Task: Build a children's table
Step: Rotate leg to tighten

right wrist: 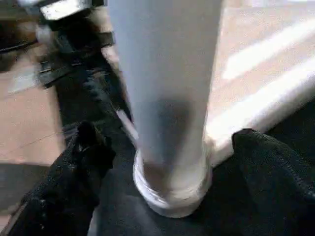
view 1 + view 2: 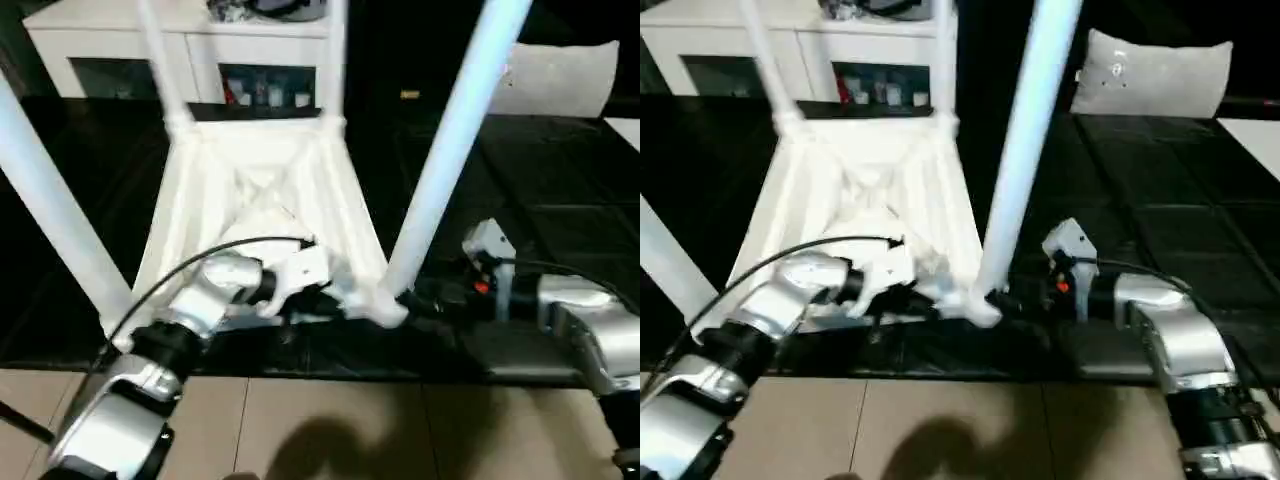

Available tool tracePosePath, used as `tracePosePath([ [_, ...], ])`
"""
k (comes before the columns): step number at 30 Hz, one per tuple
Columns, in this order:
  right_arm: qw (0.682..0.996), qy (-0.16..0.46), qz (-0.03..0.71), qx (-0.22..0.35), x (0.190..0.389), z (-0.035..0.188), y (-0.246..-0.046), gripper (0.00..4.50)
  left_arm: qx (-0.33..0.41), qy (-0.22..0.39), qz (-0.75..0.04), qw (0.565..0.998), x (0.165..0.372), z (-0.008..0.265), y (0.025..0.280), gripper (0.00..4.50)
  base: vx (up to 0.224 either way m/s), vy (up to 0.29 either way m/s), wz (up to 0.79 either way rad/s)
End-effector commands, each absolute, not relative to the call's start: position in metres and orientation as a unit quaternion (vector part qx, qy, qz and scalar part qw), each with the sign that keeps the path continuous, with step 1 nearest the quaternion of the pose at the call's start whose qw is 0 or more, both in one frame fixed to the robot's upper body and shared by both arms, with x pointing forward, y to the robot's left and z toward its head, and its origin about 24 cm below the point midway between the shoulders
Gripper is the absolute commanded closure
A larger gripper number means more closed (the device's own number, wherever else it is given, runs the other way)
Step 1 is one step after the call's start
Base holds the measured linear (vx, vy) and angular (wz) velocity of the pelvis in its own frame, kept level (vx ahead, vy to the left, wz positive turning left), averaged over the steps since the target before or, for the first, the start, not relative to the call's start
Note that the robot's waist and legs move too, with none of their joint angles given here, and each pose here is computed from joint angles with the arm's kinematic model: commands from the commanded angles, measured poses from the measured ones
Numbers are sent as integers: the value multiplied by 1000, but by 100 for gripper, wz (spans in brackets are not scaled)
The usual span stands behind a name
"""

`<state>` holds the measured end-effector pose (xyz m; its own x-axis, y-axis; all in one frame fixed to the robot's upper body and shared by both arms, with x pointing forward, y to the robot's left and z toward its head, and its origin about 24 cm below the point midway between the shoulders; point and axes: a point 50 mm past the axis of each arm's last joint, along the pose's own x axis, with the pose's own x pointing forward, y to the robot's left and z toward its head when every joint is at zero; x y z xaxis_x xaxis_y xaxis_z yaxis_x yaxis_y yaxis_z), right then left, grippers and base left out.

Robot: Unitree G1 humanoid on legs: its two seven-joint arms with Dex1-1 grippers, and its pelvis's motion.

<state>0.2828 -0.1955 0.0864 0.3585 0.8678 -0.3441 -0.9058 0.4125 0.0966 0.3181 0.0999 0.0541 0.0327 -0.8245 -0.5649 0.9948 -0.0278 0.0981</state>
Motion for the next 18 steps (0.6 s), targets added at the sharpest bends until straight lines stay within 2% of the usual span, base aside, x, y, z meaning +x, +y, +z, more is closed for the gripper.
tracePosePath([
  [1,784,170,595,-49,274,89,-191,58,267,171,-729,607,306,54,94,450,0,0,0],
  [4,772,172,611,-44,272,89,-189,61,270,173,-740,591,303,54,96,450,0,0,0],
  [7,754,178,631,-31,270,86,-185,99,270,172,-756,572,300,54,98,450,0,0,0],
  [9,749,178,637,-27,270,86,-184,101,270,171,-758,569,299,55,98,450,0,0,0],
  [11,741,181,646,-24,269,84,-182,133,269,170,-760,566,298,55,98,450,0,0,0],
  [15,734,183,654,-18,267,82,-178,152,269,170,-762,565,297,55,99,450,0,0,0],
  [18,730,184,658,-15,265,81,-178,185,267,171,-761,566,297,55,99,450,0,0,0],
])
